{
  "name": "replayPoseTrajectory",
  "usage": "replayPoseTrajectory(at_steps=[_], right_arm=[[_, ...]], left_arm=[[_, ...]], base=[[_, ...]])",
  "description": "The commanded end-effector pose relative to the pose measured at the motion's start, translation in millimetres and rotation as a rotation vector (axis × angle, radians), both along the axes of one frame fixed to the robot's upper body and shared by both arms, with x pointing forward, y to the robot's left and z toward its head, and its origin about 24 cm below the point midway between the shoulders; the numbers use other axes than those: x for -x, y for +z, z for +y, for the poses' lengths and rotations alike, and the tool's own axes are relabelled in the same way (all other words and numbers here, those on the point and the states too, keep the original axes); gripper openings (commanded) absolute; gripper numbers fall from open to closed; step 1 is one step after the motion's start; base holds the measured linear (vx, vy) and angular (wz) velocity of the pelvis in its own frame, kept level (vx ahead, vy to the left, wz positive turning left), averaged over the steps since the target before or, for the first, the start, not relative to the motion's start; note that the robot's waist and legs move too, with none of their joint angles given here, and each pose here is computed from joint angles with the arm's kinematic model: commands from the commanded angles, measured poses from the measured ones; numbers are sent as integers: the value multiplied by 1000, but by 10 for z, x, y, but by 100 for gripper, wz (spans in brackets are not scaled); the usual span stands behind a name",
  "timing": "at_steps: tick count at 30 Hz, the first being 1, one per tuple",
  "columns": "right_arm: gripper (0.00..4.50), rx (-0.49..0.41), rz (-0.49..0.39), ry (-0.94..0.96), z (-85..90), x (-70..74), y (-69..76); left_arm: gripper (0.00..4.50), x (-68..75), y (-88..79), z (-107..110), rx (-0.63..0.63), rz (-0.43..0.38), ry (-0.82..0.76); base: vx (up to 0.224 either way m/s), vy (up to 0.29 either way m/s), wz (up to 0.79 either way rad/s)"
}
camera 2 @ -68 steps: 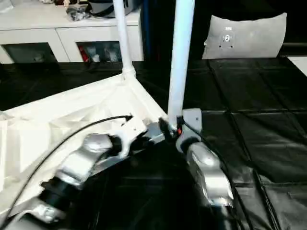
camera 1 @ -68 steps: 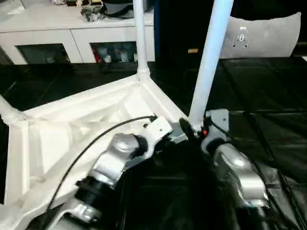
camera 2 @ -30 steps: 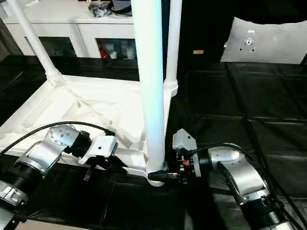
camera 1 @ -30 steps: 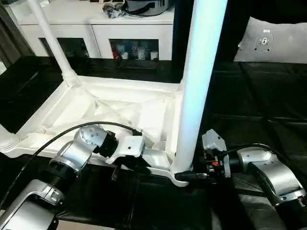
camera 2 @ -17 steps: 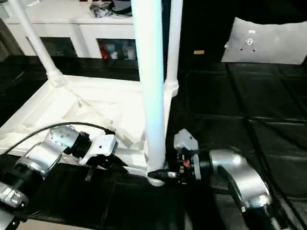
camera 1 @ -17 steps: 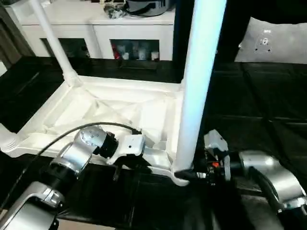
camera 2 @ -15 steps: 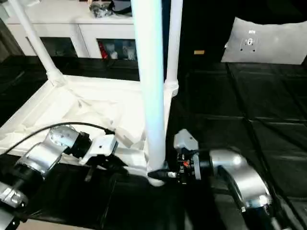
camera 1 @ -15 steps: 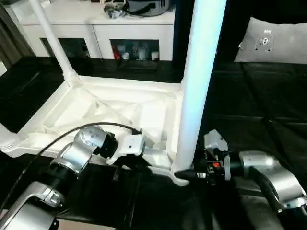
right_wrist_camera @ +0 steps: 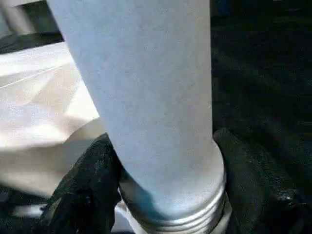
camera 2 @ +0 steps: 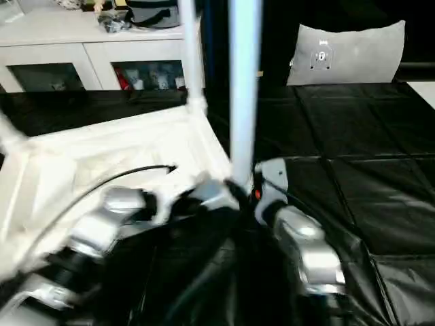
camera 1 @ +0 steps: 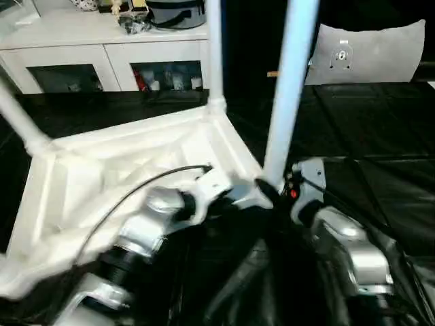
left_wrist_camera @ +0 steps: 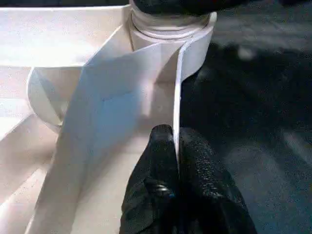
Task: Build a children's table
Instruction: Rotate leg to tighten
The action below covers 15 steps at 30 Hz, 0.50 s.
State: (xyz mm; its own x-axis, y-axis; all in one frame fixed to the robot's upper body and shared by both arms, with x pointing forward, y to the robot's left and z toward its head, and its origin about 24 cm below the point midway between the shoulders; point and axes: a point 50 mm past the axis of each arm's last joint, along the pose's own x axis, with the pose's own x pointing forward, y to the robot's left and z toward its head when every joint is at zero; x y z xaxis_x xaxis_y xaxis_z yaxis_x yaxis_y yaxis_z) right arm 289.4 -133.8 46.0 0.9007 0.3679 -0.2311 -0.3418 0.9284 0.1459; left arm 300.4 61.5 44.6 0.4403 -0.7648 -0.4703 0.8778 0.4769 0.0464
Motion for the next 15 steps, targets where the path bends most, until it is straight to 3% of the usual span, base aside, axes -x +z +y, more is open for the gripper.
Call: replayPoseTrajectory(at_steps=[1,4,6,15], right_arm=[[264,-72,89,149,476,99,-144],[264,-62,71,136,468,91,-137],[320,-66,45,130,439,88,-115],[391,13,-86,251,57,119,7]], left_arm=[[0,-4,298,-340,126,-114,38],[0,45,303,-398,134,-104,16],[0,76,295,-407,128,-99,-4],[0,63,181,99,4,-106,-160]], base=[[0,0,0],[0,0,0],[0,0,0],[0,0,0]])
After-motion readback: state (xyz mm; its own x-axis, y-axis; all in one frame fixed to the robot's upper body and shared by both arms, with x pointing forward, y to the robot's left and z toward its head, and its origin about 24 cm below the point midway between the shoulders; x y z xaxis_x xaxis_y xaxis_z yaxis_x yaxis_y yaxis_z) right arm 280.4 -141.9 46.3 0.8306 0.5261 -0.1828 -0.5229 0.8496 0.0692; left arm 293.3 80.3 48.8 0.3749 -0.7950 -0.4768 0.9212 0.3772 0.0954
